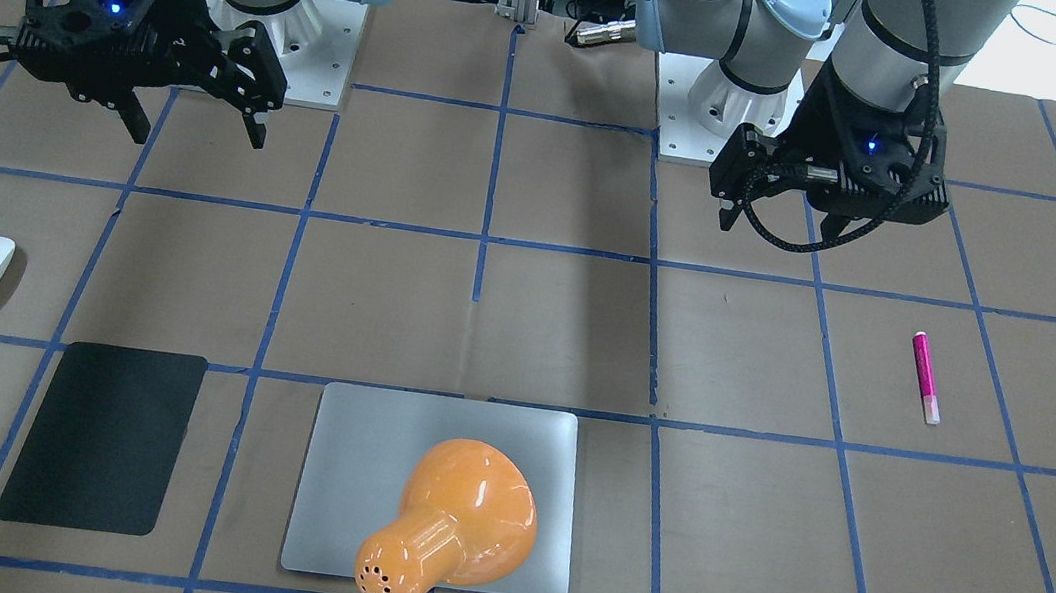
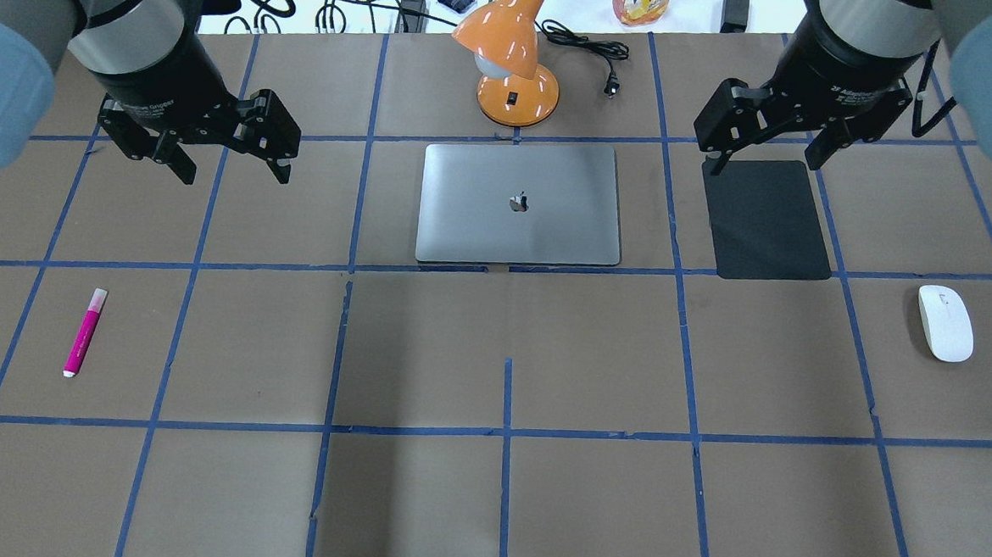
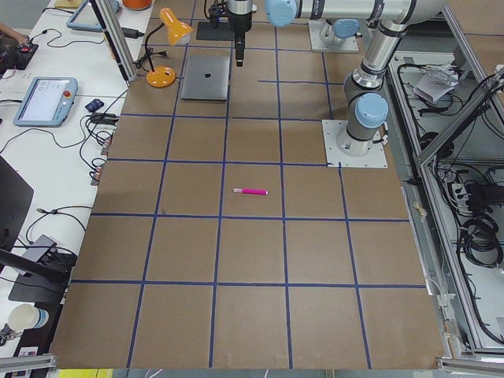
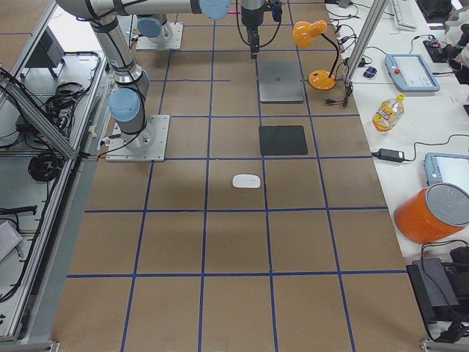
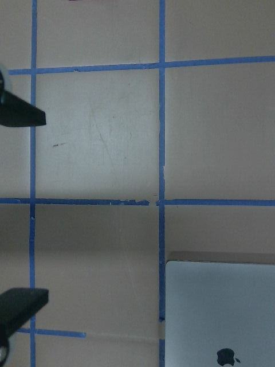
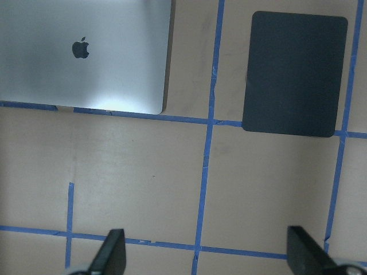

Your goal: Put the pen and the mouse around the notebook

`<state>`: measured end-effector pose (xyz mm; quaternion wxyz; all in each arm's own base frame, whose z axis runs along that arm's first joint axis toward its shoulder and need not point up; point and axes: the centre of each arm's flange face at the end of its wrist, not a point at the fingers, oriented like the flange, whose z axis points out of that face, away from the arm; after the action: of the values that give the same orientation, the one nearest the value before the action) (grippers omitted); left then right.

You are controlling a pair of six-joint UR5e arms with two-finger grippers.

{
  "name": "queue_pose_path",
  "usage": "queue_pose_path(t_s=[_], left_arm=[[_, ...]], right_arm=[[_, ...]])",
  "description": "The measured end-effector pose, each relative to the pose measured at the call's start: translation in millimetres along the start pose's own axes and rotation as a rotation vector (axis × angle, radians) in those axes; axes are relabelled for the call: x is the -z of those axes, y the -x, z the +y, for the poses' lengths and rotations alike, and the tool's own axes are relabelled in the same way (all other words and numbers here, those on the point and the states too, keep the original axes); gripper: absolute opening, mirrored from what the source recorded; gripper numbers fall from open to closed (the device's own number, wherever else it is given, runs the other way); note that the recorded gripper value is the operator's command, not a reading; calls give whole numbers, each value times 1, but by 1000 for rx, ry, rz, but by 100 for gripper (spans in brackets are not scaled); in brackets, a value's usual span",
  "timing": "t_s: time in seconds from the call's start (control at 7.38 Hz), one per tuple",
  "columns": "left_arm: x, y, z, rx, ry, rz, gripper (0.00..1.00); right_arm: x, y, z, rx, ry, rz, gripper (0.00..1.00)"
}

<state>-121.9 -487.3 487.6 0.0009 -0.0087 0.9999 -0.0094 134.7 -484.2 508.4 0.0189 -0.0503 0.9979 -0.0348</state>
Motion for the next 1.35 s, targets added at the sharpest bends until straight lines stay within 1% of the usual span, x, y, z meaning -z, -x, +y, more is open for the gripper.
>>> queue_pose_path(t_s=[0.68,1.08,1.22,1.35], left_arm=[[2,1,3,-4,3,-4,100],[0,6,6,-1,33,-12,100],[0,8,6,1,34,-16,100],[1,9,6,2,32,-18,100]], right_arm=[[0,0,0,4,0,-2,100],[-1,-1,-1,4,0,-2,100],[-1,-5,-2,7,0,1,100],[-1,-17,-3,22,4,15,100]])
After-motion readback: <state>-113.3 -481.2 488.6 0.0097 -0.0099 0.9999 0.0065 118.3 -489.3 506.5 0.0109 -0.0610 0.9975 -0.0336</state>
